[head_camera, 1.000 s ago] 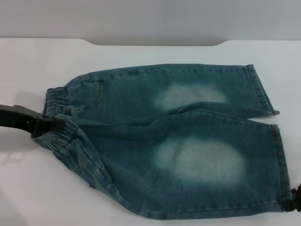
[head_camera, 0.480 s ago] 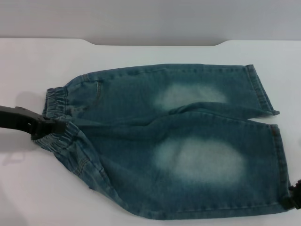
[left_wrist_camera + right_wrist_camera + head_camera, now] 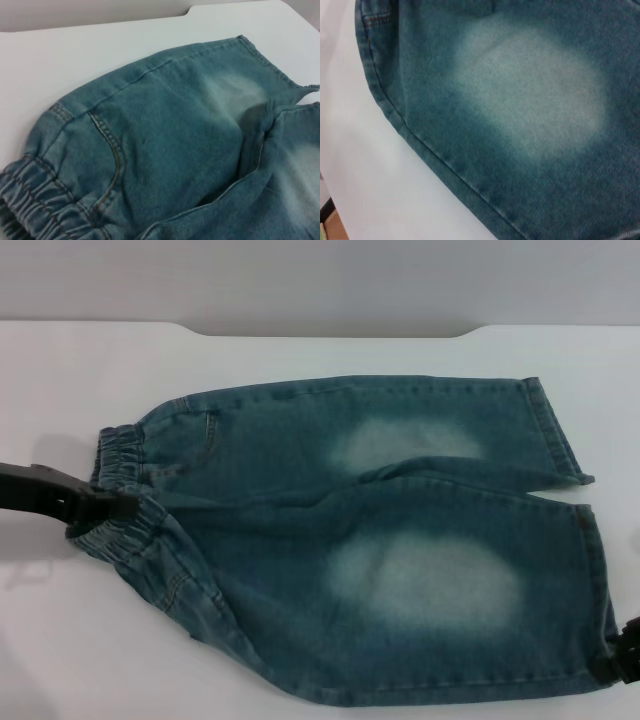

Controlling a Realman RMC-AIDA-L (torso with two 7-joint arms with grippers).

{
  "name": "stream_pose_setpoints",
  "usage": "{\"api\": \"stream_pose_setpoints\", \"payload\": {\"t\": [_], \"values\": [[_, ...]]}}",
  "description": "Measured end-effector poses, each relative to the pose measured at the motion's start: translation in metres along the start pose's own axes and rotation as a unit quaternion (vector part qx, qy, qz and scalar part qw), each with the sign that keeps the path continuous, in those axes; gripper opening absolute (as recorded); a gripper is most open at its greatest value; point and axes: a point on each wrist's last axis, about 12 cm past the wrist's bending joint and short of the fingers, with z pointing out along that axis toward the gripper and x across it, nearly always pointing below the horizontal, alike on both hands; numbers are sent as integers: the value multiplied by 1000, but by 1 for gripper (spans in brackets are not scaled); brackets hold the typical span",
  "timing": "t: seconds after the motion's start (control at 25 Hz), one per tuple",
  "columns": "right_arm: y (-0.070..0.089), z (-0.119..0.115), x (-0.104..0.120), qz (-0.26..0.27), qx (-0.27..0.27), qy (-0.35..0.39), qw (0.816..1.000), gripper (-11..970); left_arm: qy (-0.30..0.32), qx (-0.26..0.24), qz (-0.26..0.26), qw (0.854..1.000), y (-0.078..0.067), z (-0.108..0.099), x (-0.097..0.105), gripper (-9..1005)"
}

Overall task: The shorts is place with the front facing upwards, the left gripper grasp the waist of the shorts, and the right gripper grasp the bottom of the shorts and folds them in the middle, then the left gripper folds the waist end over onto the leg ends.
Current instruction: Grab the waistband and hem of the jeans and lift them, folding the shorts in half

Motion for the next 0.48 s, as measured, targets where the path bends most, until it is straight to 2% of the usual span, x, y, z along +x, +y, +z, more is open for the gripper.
{"api": "stream_pose_setpoints", "payload": {"t": [0.48], "values": [[1,3,0,-5,0,18,1000,410,-3,-2,6,1000,1,1,-7,38]]}}
